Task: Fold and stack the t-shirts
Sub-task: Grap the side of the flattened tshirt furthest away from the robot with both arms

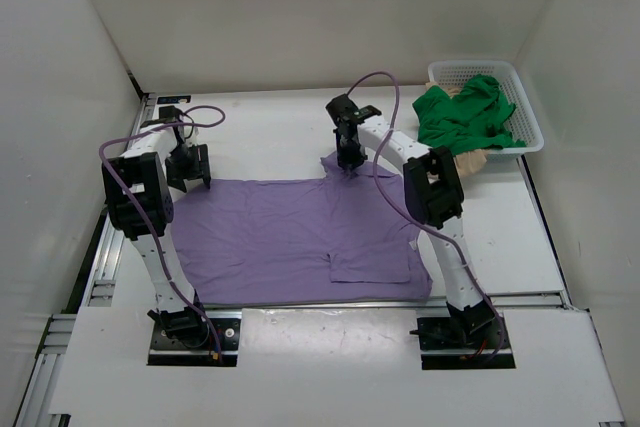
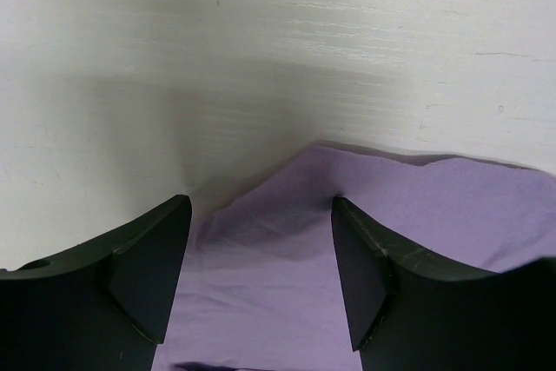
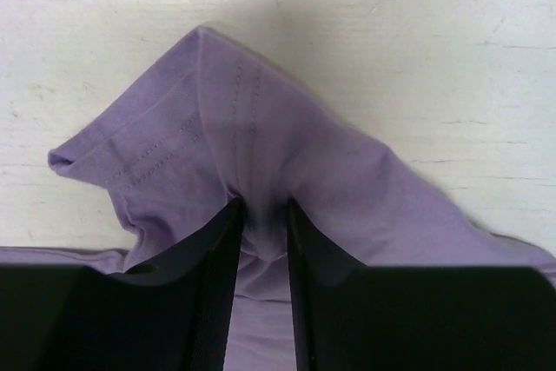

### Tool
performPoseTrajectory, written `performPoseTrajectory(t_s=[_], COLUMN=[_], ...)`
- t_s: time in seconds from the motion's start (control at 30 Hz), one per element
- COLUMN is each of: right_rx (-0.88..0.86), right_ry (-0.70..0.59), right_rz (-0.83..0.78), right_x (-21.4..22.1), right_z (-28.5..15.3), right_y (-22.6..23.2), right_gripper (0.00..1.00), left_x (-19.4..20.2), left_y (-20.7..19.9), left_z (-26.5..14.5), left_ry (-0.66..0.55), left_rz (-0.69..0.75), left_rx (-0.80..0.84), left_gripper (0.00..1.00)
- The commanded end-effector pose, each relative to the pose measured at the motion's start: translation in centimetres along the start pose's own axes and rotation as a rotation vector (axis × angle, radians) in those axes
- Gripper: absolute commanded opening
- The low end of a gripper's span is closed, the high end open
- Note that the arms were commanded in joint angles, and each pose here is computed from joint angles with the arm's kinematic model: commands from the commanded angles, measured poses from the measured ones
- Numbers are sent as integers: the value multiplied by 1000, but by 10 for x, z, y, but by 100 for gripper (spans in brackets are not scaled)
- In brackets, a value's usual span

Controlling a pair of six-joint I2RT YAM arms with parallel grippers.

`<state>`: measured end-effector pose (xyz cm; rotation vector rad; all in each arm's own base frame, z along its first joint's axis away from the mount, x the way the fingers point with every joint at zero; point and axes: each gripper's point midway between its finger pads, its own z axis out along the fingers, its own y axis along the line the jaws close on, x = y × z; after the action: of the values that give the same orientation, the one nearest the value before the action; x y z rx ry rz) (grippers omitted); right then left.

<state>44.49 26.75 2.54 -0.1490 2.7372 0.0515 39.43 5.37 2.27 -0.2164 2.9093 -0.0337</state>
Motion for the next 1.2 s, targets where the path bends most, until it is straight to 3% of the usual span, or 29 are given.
performPoseTrajectory(t_s=[0.0, 0.2, 0.5, 0.77, 1.17], right_rx=[-10, 34, -27, 25, -34], right_ry=[-54, -131, -195, -163, -126], right_rz=[-54, -162, -153, -141, -148], right_x=[-9, -12, -29, -20, -13], right_z=[-31, -43, -48, -26, -17], right_y=[3, 19, 38, 32, 44], right_gripper=[32, 32, 32, 28, 29], left_x=[-24, -17, -15, -12, -8], left_y=[-1, -1, 3, 3, 3], left_z=[-31, -26, -28, -26, -24], left_ry=[-108, -89, -89, -80, -70], left_rz=[6, 6, -3, -4, -4], left_rx=[-9, -9, -11, -11, -11], left_gripper=[76, 78, 78, 78, 78])
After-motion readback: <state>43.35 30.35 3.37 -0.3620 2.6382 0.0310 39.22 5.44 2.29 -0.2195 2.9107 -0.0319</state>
